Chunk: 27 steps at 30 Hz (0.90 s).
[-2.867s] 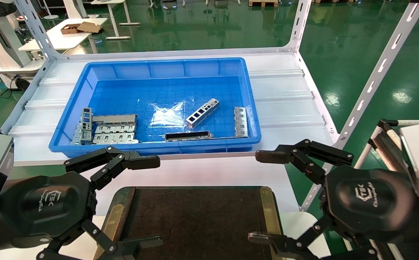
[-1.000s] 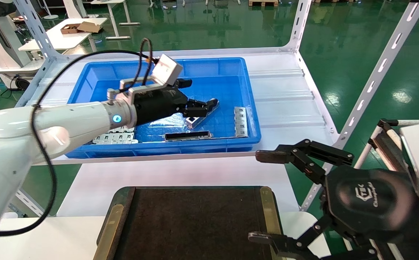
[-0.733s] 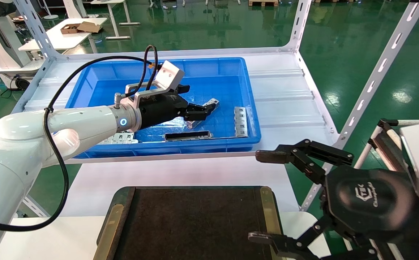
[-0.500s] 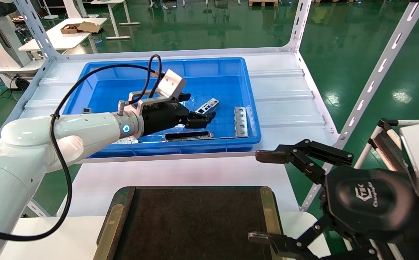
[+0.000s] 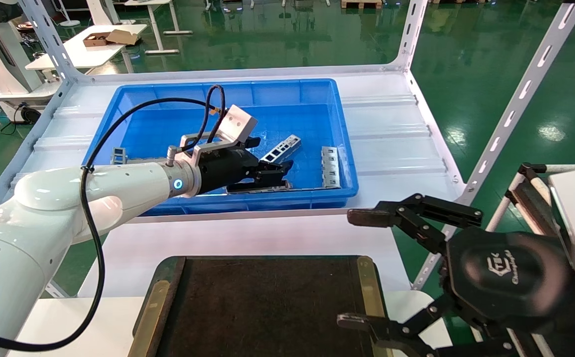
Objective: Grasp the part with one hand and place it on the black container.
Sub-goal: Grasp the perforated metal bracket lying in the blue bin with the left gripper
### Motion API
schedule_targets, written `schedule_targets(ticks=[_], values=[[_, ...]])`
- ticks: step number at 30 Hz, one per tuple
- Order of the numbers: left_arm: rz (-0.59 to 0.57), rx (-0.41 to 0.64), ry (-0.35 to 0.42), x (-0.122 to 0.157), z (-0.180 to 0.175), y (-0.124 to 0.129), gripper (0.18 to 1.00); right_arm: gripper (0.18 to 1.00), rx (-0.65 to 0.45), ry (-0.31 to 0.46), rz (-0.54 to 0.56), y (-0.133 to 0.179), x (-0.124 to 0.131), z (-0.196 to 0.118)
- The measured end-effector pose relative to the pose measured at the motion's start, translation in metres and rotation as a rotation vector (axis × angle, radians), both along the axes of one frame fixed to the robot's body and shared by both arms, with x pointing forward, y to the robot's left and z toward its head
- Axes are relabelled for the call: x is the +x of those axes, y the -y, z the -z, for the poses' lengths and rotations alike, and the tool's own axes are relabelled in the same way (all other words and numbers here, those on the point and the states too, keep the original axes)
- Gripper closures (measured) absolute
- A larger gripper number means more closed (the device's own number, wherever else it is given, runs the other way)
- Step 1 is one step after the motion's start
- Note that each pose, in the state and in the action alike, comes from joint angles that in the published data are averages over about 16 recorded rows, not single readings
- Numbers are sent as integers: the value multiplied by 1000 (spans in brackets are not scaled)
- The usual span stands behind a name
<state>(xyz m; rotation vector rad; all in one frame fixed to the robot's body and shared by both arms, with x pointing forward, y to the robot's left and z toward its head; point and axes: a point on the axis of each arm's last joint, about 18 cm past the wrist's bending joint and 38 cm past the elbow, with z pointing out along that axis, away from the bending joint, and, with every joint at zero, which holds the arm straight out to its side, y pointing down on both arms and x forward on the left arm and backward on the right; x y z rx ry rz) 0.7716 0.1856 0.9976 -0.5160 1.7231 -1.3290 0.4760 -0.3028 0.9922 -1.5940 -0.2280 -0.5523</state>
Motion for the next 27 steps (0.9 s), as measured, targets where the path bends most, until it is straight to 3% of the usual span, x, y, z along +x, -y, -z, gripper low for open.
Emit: schedule_targets(ticks=[9,27], values=[[-14,-18,-14,2,6,1,331,348,0,0,0,0,0,0],[-26,-39,-24,4,12,4,735,752,0,0,0,0,0,0]])
